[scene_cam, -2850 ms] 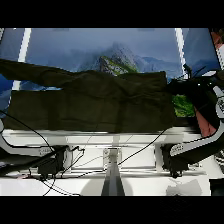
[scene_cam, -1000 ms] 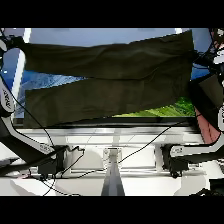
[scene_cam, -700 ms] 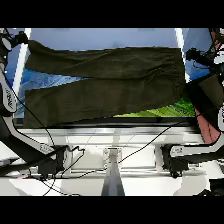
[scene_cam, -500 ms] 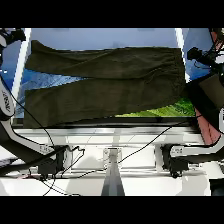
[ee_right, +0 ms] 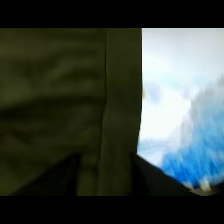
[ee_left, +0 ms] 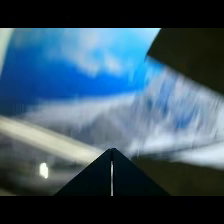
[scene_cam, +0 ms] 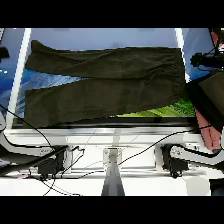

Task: Fold the clothes and pants, and hang the long-sleeved shirts on hangers.

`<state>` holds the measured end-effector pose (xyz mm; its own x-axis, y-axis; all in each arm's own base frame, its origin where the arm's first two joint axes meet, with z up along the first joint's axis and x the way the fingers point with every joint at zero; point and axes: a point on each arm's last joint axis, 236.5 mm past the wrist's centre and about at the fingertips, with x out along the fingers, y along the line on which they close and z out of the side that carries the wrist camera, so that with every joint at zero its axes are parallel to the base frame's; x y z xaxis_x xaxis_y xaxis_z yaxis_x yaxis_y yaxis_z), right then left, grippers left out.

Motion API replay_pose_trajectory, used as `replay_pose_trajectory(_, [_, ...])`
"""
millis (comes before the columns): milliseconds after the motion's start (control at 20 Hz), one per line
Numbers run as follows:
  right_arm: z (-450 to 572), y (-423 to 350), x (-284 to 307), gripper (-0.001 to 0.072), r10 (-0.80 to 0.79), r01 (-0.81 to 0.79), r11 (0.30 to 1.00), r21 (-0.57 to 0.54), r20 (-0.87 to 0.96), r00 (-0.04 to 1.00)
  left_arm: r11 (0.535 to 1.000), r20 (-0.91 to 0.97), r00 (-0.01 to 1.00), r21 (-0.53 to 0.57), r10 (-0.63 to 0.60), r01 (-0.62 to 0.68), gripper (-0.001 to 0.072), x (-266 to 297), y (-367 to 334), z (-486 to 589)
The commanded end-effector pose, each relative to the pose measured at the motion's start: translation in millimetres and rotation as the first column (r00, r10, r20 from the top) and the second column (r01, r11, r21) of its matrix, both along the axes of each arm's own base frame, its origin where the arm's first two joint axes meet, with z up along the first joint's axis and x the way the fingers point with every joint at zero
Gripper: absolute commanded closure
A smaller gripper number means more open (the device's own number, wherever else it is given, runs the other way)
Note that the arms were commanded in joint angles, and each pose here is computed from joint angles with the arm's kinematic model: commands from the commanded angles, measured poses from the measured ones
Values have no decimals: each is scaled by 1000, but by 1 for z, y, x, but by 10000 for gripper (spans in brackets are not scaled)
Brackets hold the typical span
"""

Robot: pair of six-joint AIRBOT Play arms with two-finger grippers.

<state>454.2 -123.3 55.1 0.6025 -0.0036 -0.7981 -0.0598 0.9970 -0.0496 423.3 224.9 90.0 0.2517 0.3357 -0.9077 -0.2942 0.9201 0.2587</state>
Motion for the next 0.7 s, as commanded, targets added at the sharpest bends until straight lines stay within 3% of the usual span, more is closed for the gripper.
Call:
replay_pose_trajectory(0, [-24, -9, -55, 528, 35, -50, 997, -62, -234, 972, 977, -300, 951, -169, 74, -130, 693, -96, -20, -19])
replay_pose_trajectory(300, [-70, -18, -93, 533, -31, 50, 998, 49, -324, 946, 922, -257, 963, -348, 83, -172, 692, -196, -38, -53])
replay_pose_trajectory(450, [-79, -15, -99, 533, -31, 58, 996, 69, -342, 939, 837, -170, 974, -502, 149, -215, 690, -234, -57, -88])
replay_pose_trajectory(550, [-77, -11, -95, 533, -32, 64, 994, 88, -323, 946, 777, -140, 951, -551, 275, -305, 668, -254, -55, -111])
replay_pose_trajectory(600, [-76, -10, -92, 533, -35, 68, 993, 95, -312, 950, 743, -167, 934, -569, 316, -353, 487, -267, -56, -122])
replay_pose_trajectory(650, [-75, -10, -89, 533, -38, 71, 992, 101, -299, 953, 724, -181, 922, -575, 341, -381, 237, -278, -56, -132])
